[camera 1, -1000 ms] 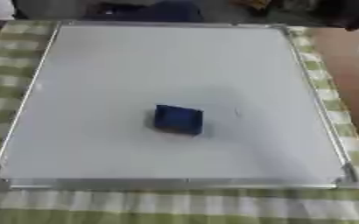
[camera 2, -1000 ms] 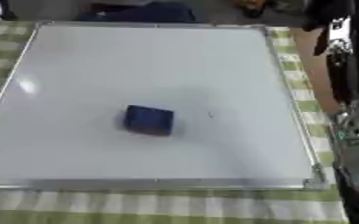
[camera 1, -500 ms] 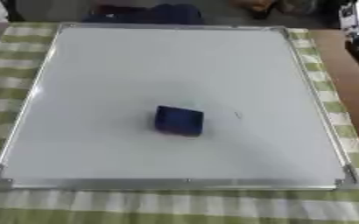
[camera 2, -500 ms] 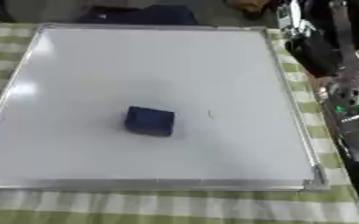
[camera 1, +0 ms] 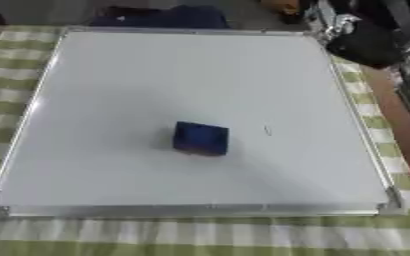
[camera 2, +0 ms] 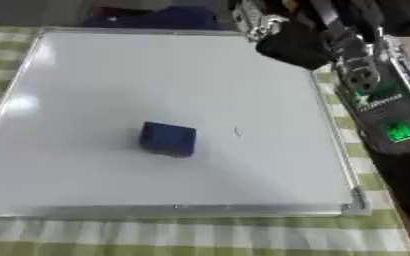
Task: Wipe the whiteboard clean with a brush.
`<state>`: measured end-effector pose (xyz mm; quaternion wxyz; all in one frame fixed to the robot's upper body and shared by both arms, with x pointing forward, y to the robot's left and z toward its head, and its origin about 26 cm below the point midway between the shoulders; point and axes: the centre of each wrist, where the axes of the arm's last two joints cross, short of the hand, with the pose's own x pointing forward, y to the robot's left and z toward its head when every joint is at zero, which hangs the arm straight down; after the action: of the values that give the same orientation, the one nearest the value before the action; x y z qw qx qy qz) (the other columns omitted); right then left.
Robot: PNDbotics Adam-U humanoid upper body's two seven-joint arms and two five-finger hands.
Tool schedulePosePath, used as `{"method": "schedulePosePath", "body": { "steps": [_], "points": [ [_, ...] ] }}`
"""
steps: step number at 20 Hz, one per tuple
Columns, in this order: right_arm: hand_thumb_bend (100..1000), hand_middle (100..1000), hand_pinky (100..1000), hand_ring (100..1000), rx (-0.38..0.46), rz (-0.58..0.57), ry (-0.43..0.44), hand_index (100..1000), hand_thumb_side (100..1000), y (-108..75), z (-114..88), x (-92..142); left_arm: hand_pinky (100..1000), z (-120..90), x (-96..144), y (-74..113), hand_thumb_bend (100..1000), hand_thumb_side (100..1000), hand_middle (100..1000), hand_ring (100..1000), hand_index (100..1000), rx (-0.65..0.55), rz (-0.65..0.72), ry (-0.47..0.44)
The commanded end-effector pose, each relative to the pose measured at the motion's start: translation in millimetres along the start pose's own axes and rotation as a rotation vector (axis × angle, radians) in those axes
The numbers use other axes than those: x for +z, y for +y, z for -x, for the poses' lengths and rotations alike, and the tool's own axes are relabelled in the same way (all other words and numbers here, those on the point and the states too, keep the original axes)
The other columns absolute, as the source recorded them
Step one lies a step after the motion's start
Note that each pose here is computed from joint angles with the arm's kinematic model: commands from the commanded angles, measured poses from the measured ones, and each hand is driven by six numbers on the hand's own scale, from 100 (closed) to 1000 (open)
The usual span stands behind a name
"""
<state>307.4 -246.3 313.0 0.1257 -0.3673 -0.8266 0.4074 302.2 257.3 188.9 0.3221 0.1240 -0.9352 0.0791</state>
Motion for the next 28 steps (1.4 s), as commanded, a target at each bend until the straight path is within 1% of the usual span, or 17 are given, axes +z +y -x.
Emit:
{"method": "schedulePosePath", "body": {
  "steps": [1, 5, 6, 7, 10, 12, 13, 14, 15, 19, 21, 23, 26, 27, 28],
  "points": [
    [100, 645, 668, 674, 0.067, -0.045, -0.047, 100, 933, -4.7, -12, -11, 636, -6, -4, -0.4, 244, 1000, 755, 767, 811, 0.009, 0.014, -0.027],
    [100, 660, 674, 693, 0.081, -0.109, -0.079, 100, 990, 7.7, -26, -19, 636, -6, -4, -0.9, 243, 1000, 755, 767, 812, 0.012, 0.017, -0.026],
    [277, 659, 679, 703, 0.083, -0.130, -0.085, 100, 906, 12.0, -30, -20, 636, -6, -4, -1.1, 243, 1000, 755, 768, 812, 0.013, 0.018, -0.025],
    [100, 667, 679, 705, 0.085, -0.152, -0.091, 100, 998, 16.3, -34, -21, 636, -6, -4, -1.3, 243, 1000, 755, 768, 812, 0.014, 0.018, -0.025],
    [121, 671, 687, 717, 0.086, -0.210, -0.099, 100, 983, 29.1, -45, -22, 636, -6, -4, -1.8, 242, 1000, 755, 768, 812, 0.017, 0.021, -0.024],
    [152, 681, 694, 726, 0.090, -0.247, -0.107, 100, 958, 36.7, -51, -23, 636, -6, -4, -2.1, 242, 1000, 755, 768, 812, 0.018, 0.022, -0.024],
    [248, 681, 702, 733, 0.093, -0.267, -0.116, 100, 850, 40.7, -55, -23, 636, -6, -4, -2.2, 243, 1000, 755, 768, 812, 0.019, 0.023, -0.024],
    [257, 681, 703, 734, 0.097, -0.289, -0.128, 100, 839, 44.8, -58, -22, 636, -7, -4, -2.3, 242, 1000, 755, 768, 812, 0.019, 0.023, -0.024],
    [309, 683, 707, 738, 0.102, -0.310, -0.138, 100, 775, 48.6, -61, -22, 636, -7, -4, -2.4, 243, 1000, 755, 768, 812, 0.020, 0.023, -0.023],
    [393, 706, 727, 762, 0.130, -0.397, -0.184, 100, 687, 62.7, -68, -21, 635, -7, -4, -2.8, 242, 1000, 755, 768, 812, 0.021, 0.026, -0.023],
    [398, 709, 729, 766, 0.140, -0.439, -0.202, 100, 682, 67.2, -69, -21, 635, -7, -4, -2.8, 243, 1000, 755, 768, 812, 0.022, 0.027, -0.023],
    [432, 753, 743, 800, 0.152, -0.482, -0.211, 100, 673, 70.6, -69, -21, 636, -7, -4, -2.9, 243, 1000, 755, 769, 812, 0.022, 0.028, -0.022],
    [455, 772, 752, 818, 0.165, -0.550, -0.217, 100, 670, 76.5, -68, -20, 635, -7, -4, -3.0, 243, 1000, 755, 769, 812, 0.022, 0.029, -0.022],
    [455, 765, 747, 811, 0.170, -0.582, -0.218, 100, 673, 76.5, -69, -20, 635, -7, -4, -3.0, 243, 1000, 755, 769, 812, 0.023, 0.029, -0.022],
    [453, 767, 746, 813, 0.174, -0.637, -0.216, 100, 674, 70.6, -71, -22, 635, -7, -4, -2.9, 244, 1000, 755, 769, 812, 0.022, 0.030, -0.022]
  ]
}}
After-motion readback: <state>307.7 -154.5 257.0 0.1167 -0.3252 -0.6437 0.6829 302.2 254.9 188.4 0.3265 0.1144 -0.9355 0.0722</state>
